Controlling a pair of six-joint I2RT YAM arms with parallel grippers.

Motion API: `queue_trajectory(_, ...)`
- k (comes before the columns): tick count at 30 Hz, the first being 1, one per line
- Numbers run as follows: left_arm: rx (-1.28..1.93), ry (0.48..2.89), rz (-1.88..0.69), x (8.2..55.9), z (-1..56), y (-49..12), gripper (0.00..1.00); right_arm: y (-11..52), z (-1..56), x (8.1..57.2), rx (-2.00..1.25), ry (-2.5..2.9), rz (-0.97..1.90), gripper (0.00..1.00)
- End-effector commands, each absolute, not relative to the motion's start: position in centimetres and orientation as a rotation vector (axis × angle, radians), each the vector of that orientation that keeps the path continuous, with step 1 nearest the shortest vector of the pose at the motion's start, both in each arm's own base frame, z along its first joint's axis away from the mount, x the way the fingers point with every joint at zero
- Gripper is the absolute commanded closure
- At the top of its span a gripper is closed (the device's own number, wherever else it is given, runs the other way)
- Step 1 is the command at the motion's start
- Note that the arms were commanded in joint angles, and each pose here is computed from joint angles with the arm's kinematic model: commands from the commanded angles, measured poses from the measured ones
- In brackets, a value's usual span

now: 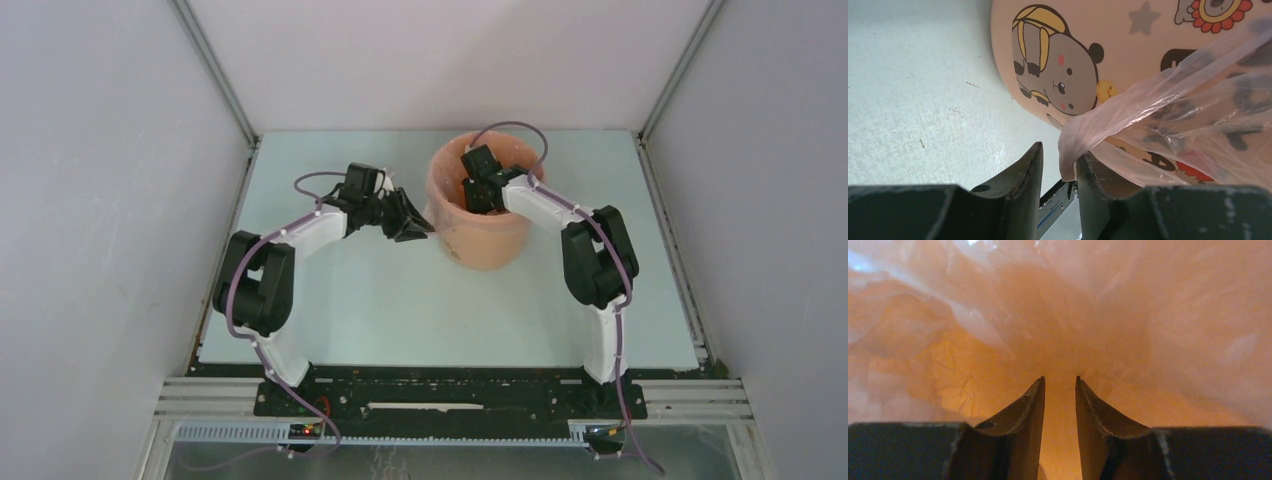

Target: Put the trash bags into the trash bin

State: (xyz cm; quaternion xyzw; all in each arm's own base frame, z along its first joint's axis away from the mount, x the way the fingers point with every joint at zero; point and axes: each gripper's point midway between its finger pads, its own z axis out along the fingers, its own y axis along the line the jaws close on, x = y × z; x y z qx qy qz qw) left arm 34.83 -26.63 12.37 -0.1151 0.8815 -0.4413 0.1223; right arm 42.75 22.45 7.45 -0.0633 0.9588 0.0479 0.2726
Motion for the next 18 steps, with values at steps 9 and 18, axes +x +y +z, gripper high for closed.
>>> queue_trajectory(9,-0.273,2.488,-1.342,36.4,15.7,-27.7,0.64,23.1,9.9,43.3,-0.151,2.524,0.21,0.51)
queue_trajectory(18,-0.269,2.501,-1.32,36.1,15.1,-27.5,0.63,22.5,23.5,42.5,-0.109,2.325,0.322,0.26)
